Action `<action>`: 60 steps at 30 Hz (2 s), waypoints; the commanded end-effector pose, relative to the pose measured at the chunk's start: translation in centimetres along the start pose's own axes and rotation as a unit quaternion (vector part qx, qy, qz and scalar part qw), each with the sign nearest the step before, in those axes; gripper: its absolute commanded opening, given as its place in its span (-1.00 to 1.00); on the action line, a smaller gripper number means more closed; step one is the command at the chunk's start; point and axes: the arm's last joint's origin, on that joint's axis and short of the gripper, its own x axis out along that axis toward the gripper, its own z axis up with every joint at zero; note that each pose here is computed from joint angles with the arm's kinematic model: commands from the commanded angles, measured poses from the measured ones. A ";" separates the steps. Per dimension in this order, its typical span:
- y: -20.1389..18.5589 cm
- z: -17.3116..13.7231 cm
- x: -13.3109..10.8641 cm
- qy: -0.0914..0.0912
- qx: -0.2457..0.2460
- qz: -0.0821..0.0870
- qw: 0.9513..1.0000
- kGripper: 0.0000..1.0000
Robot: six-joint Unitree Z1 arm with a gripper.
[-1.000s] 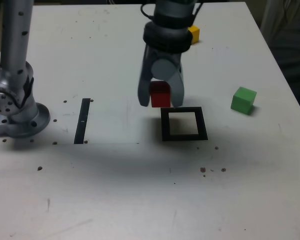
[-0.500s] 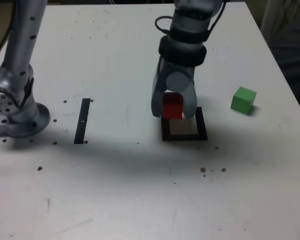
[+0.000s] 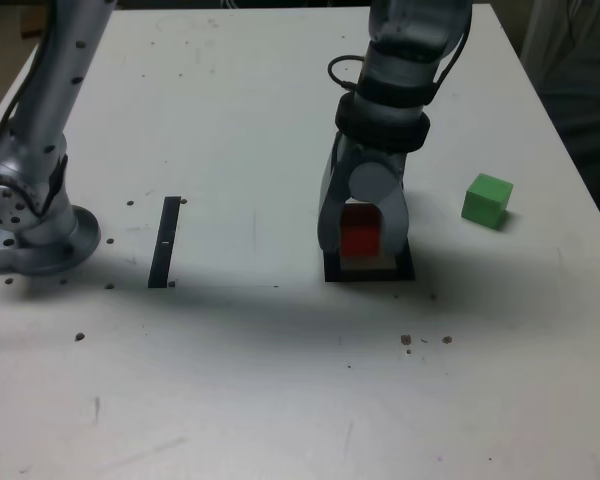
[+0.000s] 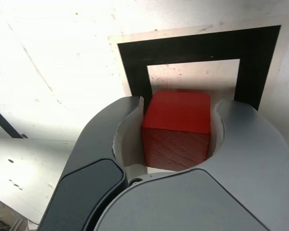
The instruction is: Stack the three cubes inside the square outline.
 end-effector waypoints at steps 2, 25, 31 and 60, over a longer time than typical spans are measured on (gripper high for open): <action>0.0 0.4 0.3 -0.002 0.005 -0.001 1.000 -0.42; 0.5 -1.7 -0.6 -0.036 0.008 0.019 0.999 1.00; 1.6 -3.7 -1.8 -0.042 -0.007 0.042 0.998 1.00; 19.3 -6.6 -7.9 -0.081 -0.121 0.067 0.987 1.00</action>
